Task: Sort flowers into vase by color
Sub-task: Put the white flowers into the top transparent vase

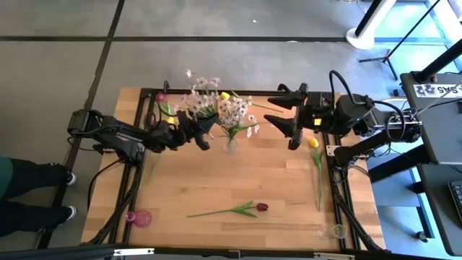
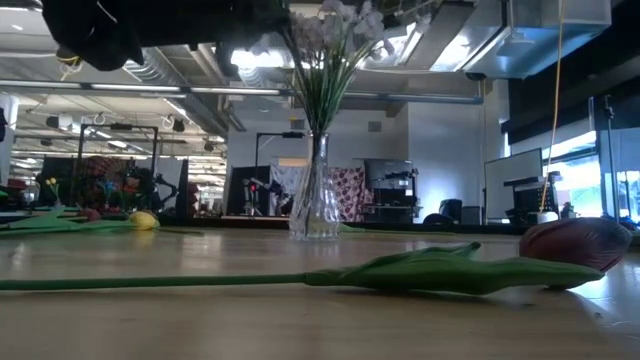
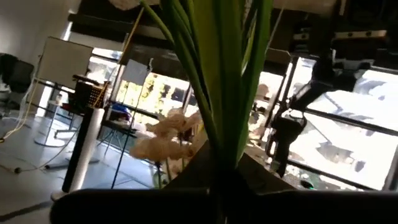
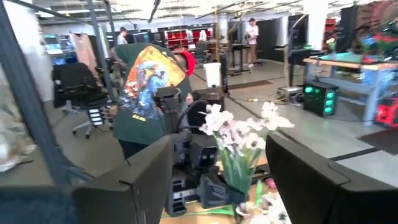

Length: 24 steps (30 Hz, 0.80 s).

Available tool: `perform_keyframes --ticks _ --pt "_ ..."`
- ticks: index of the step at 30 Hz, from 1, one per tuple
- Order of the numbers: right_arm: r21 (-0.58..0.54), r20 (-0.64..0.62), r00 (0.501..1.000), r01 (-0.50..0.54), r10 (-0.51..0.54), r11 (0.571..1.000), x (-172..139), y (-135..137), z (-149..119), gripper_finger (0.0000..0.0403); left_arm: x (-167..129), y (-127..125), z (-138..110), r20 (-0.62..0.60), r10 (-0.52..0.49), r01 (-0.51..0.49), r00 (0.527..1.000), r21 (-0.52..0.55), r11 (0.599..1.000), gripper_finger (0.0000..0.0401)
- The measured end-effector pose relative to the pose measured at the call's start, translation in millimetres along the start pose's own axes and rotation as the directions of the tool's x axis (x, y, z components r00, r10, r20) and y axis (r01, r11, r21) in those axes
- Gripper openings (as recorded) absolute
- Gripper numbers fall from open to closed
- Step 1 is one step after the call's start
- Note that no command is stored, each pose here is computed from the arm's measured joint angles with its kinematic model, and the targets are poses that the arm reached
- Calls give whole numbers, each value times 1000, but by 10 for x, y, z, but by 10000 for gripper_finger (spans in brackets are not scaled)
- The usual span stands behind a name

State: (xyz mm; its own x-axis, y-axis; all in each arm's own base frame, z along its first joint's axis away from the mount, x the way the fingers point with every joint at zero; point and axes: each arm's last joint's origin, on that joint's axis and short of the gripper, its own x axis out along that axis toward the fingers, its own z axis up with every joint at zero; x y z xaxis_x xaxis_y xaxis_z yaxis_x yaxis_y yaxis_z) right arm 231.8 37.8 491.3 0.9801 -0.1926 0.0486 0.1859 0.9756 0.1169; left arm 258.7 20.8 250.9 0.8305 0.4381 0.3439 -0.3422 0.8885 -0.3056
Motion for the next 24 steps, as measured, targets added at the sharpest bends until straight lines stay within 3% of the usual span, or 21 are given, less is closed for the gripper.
perform_keyframes --ticks 10,15,24 --pt "3 -24 1000 -19 19 1000 0 4 -23 254 131 -122 141 26 -89 86 996 79 993 5" --pt "26 -33 999 -21 22 999 -1 4 -32 254 117 -133 235 -82 -73 86 994 170 982 5" --pt "35 -62 997 -39 41 999 0 8 -61 254 66 -133 284 -151 -99 119 984 130 984 5"
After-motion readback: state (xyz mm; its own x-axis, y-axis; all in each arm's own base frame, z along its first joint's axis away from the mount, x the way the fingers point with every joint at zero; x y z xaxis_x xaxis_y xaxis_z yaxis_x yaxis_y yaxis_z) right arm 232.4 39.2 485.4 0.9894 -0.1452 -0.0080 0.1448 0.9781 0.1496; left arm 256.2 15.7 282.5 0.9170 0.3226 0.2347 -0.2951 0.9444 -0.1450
